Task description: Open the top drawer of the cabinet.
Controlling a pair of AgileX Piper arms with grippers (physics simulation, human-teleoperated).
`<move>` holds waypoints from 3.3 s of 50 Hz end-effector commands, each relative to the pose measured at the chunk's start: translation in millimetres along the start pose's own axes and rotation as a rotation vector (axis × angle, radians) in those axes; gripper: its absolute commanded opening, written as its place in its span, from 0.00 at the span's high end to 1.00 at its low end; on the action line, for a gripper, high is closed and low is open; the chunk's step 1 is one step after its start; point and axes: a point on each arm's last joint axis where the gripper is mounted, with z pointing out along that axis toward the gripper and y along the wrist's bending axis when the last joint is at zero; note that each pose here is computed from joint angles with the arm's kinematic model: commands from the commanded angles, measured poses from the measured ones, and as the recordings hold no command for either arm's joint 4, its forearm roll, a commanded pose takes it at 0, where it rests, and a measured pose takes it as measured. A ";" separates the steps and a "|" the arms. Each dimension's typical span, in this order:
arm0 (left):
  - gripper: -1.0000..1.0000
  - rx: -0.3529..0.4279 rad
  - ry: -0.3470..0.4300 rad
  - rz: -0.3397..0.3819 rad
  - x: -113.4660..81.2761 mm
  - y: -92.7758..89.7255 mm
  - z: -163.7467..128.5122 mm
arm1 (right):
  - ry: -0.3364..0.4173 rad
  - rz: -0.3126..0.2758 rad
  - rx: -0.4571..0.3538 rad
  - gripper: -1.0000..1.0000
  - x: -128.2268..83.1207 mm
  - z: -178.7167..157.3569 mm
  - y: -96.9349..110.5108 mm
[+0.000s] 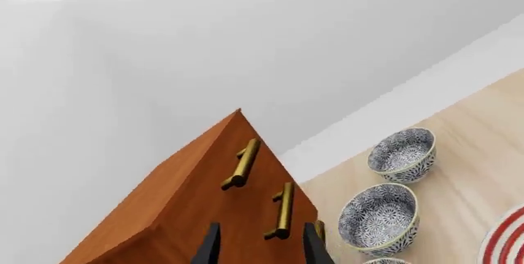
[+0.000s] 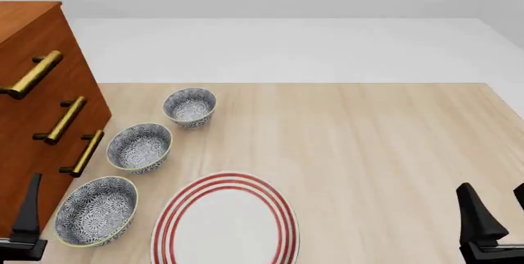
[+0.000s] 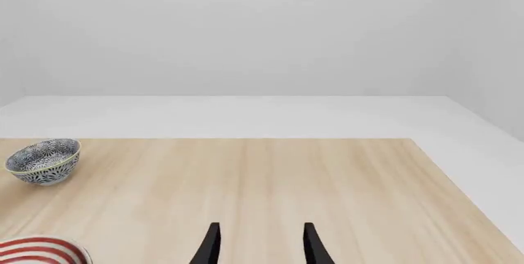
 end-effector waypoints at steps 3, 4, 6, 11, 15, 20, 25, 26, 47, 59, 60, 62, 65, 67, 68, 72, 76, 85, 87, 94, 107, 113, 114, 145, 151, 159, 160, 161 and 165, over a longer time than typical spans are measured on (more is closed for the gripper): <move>0.00 0.001 -0.035 0.274 -0.4 -1.4 0.0 | 0.000 0.000 0.000 0.00 0.0 0.0 0.0; 0.00 0.003 -0.036 0.285 0.3 -2.0 0.0 | 0.000 0.000 0.000 0.00 0.0 0.0 0.0; 0.00 0.001 -0.041 0.320 1.7 -3.3 0.1 | 0.000 0.000 0.000 0.00 0.0 0.0 0.0; 0.00 -0.011 -0.035 0.400 2.0 -3.0 2.6 | 0.000 0.000 0.000 0.00 0.0 0.0 0.0; 0.00 -0.013 -0.034 0.433 0.7 -1.9 4.6 | 0.000 0.000 0.000 0.00 0.0 0.0 0.0; 0.00 -0.019 -0.037 0.518 3.0 -3.7 9.7 | 0.000 0.000 0.000 0.00 0.0 0.0 0.0; 0.00 -0.026 -0.030 0.554 -0.2 -0.6 13.9 | 0.000 0.000 0.000 0.00 0.0 0.0 0.0; 0.00 -0.030 -0.028 0.553 -2.9 1.8 14.9 | 0.000 0.000 0.000 0.00 0.0 0.0 0.0; 0.00 -0.031 -0.015 0.671 1.0 -0.4 27.1 | 0.000 0.000 0.000 0.00 0.0 0.0 0.0; 0.00 -0.032 0.007 0.743 10.9 -6.0 35.1 | 0.000 0.000 0.000 0.00 0.0 0.0 0.0; 0.00 -0.032 0.007 0.733 9.5 -4.9 35.5 | 0.000 0.000 0.000 0.00 0.0 0.0 0.0; 0.00 -0.031 0.009 0.732 8.4 -3.8 37.6 | 0.000 0.000 0.000 0.00 0.0 0.0 0.0; 0.00 -0.030 0.012 0.738 7.7 -2.9 42.0 | 0.000 0.000 0.000 0.00 0.0 0.0 0.0; 0.00 -0.029 0.017 0.745 7.7 -2.4 45.4 | 0.000 0.000 0.000 0.00 0.0 0.0 0.0; 0.00 -0.031 0.020 0.743 7.3 -1.7 47.2 | 0.000 0.000 0.000 0.00 0.0 0.0 0.0; 0.00 -0.031 0.028 0.752 9.2 -1.9 52.1 | 0.000 0.000 0.000 0.00 0.0 0.0 0.0; 0.00 -0.026 0.036 0.760 13.2 -4.2 55.6 | 0.000 0.000 0.000 0.00 0.0 0.0 0.0; 0.00 -0.019 0.057 0.768 19.4 -6.4 64.4 | 0.000 0.000 0.000 0.00 0.0 0.0 0.0; 0.00 -0.022 0.062 0.773 20.7 -6.4 66.0 | 0.000 0.000 0.000 0.00 0.0 0.0 0.0; 0.00 -0.036 0.087 0.798 25.9 -5.5 70.4 | 0.000 0.000 0.000 0.00 0.0 0.0 0.0; 0.00 -0.059 0.118 0.798 27.9 0.9 82.2 | 0.000 0.000 0.000 0.00 0.0 0.0 0.0; 0.00 -0.063 0.125 0.799 27.1 3.6 86.8 | 0.000 0.000 0.000 0.00 0.0 0.0 0.0; 0.00 -0.066 0.126 0.804 27.4 4.0 87.9 | 0.000 0.000 0.000 0.00 0.0 0.0 0.0; 0.00 -0.057 0.145 0.851 30.5 9.5 117.2 | 0.000 0.000 0.000 0.00 0.0 0.0 0.0; 0.00 -0.044 0.146 0.861 31.9 8.9 126.9 | 0.000 0.000 0.000 0.00 0.0 0.0 0.0; 0.00 -0.018 0.153 0.854 34.9 6.9 136.0 | 0.000 0.000 0.000 0.00 0.0 0.0 0.0; 0.00 -0.013 0.156 0.851 35.5 6.6 137.2 | 0.000 0.000 0.000 0.00 0.0 0.0 0.0; 0.00 -0.010 0.160 0.846 36.1 6.9 138.6 | 0.000 0.000 0.000 0.00 0.0 0.0 0.0; 0.00 0.008 0.169 0.847 42.9 2.5 142.8 | 0.000 0.000 0.000 0.00 0.0 0.0 0.0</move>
